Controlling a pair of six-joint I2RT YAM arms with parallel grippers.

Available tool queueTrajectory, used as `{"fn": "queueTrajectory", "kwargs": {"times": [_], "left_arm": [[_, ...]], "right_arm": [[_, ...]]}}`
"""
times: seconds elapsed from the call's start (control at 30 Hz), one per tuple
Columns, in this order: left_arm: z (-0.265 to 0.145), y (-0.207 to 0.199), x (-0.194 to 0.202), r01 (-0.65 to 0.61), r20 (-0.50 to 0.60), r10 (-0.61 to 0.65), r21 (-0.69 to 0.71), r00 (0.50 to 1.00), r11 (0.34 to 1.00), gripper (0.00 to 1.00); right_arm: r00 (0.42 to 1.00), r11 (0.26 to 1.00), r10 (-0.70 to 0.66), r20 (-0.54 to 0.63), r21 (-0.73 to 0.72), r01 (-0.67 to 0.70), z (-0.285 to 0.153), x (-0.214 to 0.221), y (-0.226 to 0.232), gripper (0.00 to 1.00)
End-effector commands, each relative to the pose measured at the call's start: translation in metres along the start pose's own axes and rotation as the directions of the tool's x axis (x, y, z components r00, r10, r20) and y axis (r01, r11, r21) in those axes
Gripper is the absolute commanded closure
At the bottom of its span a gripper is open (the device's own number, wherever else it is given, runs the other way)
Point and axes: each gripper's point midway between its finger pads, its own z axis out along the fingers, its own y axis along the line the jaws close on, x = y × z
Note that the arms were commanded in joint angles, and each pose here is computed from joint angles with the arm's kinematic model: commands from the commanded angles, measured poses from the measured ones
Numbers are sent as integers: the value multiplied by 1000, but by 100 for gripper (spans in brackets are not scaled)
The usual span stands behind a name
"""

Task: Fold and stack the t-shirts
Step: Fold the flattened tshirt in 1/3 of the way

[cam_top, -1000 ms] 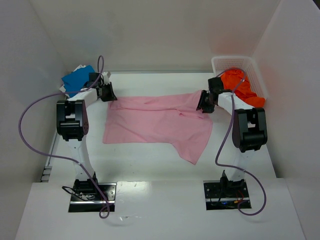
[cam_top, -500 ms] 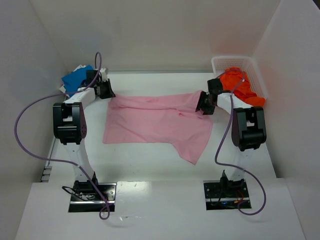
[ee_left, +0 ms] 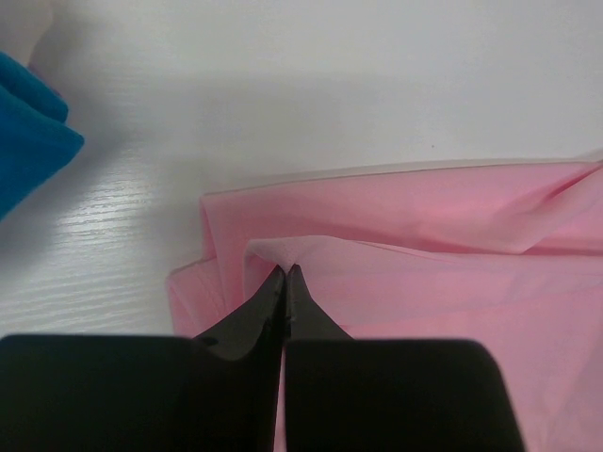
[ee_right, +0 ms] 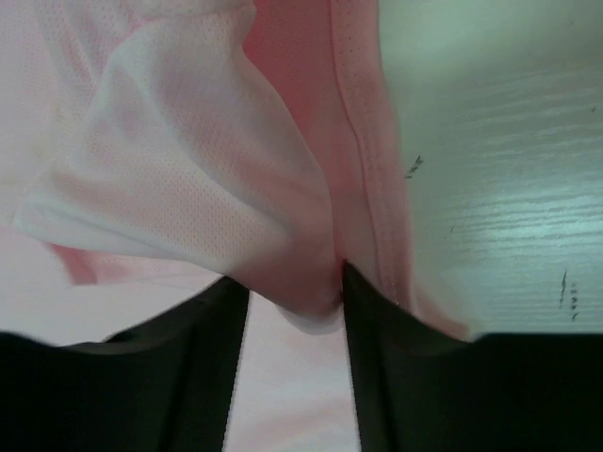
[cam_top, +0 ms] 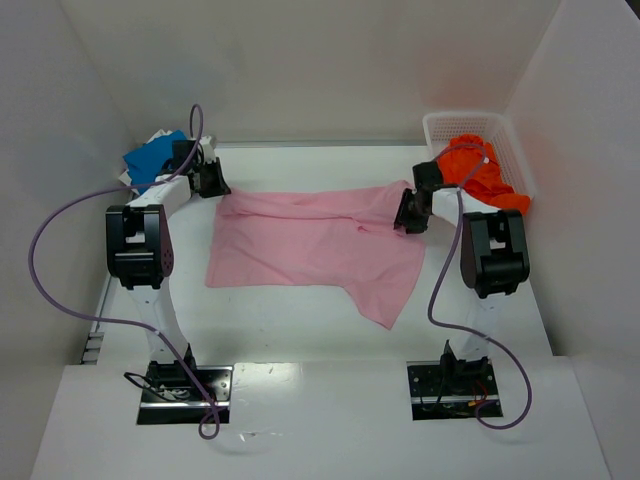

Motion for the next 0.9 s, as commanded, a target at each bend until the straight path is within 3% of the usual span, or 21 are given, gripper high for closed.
{"fn": "queueTrajectory", "kwargs": {"times": [0.0,0.03,0.07,0.2,0.4,0.53,0.63,0.87], "left_arm": [[-9,-5,-14,-22,39,22,13,999,1000,100],[-9,-5,-14,-22,39,22,13,999,1000,100],[-9,-5,-14,-22,39,22,13,999,1000,100],[-10,-5,-16,-31,39,31,13,999,999,100],[-21,-14,-55,-47,114,45,13,993,999,100],[-32,-19,-87,-52,172,51,0,984,999,100],[-41,-16,-108,-45,221,50,-26,974,999,100],[-41,-11,-142,-67,317,86,-71,944,995,100]], "right_arm": [[999,1000,3,40,10,-4,11,-10,-3,57],[999,1000,3,49,6,-3,9,-15,-1,62],[999,1000,3,40,10,-4,13,-12,-3,75],[997,1000,11,81,1,-11,7,-34,6,99],[971,1000,12,240,-26,-6,-45,-99,30,100],[926,994,51,373,-113,-9,-93,-172,42,100],[905,987,76,419,-162,-8,-107,-203,49,100],[906,978,74,416,-207,15,-96,-220,63,100]]}}
